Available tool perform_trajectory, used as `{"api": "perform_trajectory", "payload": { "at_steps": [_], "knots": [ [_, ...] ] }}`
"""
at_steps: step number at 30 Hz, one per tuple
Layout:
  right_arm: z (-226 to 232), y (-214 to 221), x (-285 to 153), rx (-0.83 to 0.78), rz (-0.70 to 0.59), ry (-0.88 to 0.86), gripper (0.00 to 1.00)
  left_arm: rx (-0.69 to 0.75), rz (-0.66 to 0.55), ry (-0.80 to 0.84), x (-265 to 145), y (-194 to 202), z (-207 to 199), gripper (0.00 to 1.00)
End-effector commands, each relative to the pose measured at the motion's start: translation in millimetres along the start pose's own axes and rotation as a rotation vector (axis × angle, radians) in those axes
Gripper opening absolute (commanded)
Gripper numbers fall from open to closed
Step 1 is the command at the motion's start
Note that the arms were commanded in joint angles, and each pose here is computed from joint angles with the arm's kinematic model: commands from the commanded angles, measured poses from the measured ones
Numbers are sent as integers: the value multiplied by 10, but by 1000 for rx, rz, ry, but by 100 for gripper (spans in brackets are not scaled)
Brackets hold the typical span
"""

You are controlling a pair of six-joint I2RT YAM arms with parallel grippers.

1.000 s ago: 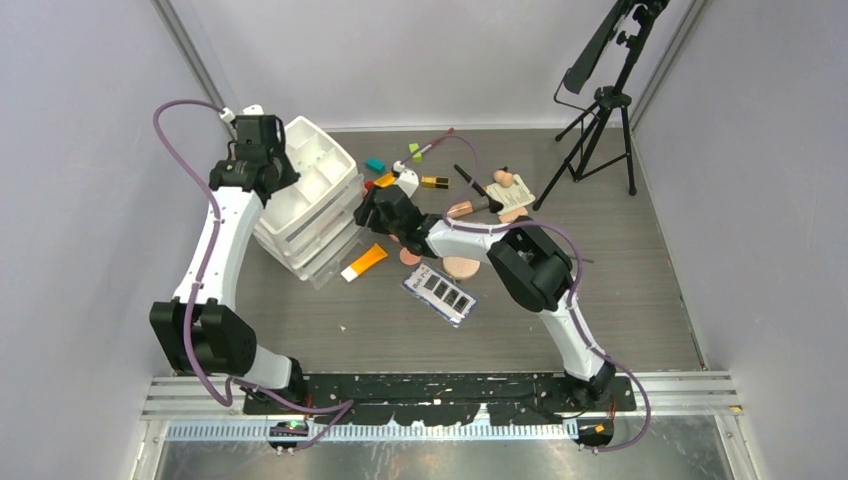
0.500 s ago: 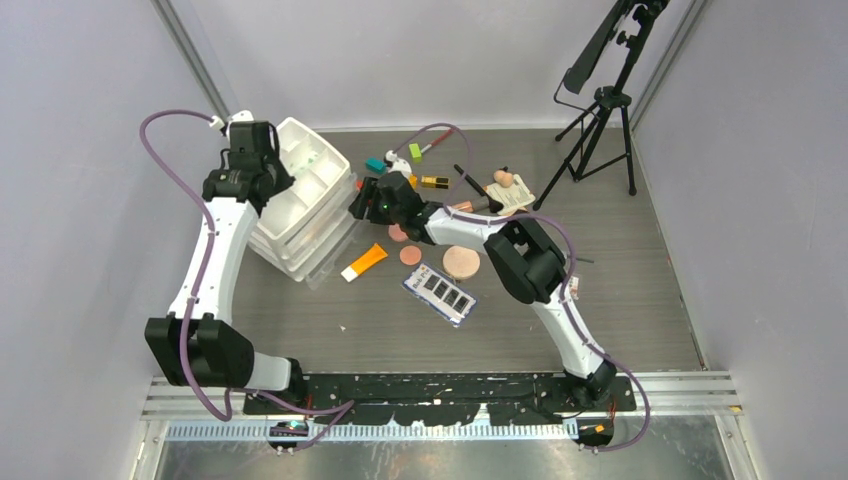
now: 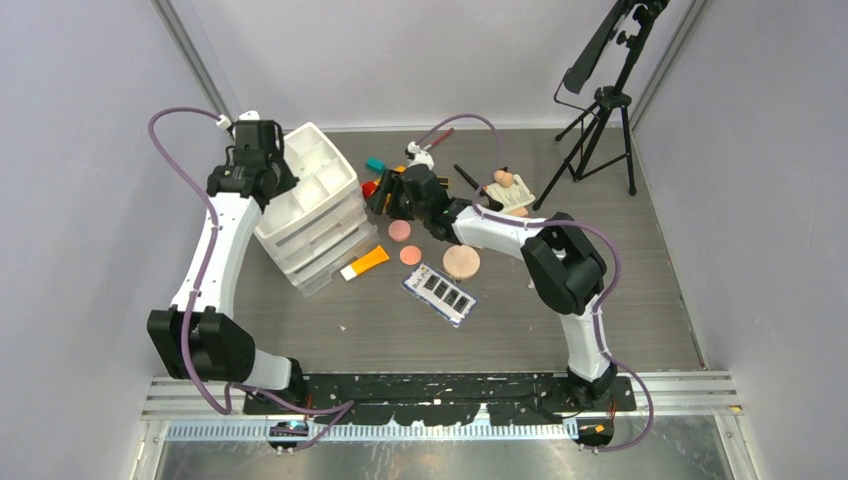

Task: Organize the makeup
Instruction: Move the storage box to the center of the board.

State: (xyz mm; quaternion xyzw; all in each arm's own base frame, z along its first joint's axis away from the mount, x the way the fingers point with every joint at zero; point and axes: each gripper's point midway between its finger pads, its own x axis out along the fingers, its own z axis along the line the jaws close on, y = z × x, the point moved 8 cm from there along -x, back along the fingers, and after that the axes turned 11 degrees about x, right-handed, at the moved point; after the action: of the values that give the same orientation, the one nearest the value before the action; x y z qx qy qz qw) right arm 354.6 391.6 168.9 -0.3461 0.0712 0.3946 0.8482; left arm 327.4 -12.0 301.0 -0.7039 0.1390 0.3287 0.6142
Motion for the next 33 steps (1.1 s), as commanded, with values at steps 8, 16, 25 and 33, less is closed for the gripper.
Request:
{"api": "perform_trajectory", "payload": {
  "at_steps": [8, 16, 25, 33],
  "knots": [
    [676, -146, -398, 4, 57, -272, 64, 37, 77, -14, 38, 28, -19, 22],
    [531, -68, -600, -91, -10, -91, 64, 36, 79, -24, 74, 11, -12, 24],
    [737, -5, -643, -73, 54, -226, 64, 19, 71, -4, 20, -27, -32, 47],
    [739, -235, -406, -44, -109, -158, 64, 12, 25, 46, -229, -146, -30, 51]
  ]
}}
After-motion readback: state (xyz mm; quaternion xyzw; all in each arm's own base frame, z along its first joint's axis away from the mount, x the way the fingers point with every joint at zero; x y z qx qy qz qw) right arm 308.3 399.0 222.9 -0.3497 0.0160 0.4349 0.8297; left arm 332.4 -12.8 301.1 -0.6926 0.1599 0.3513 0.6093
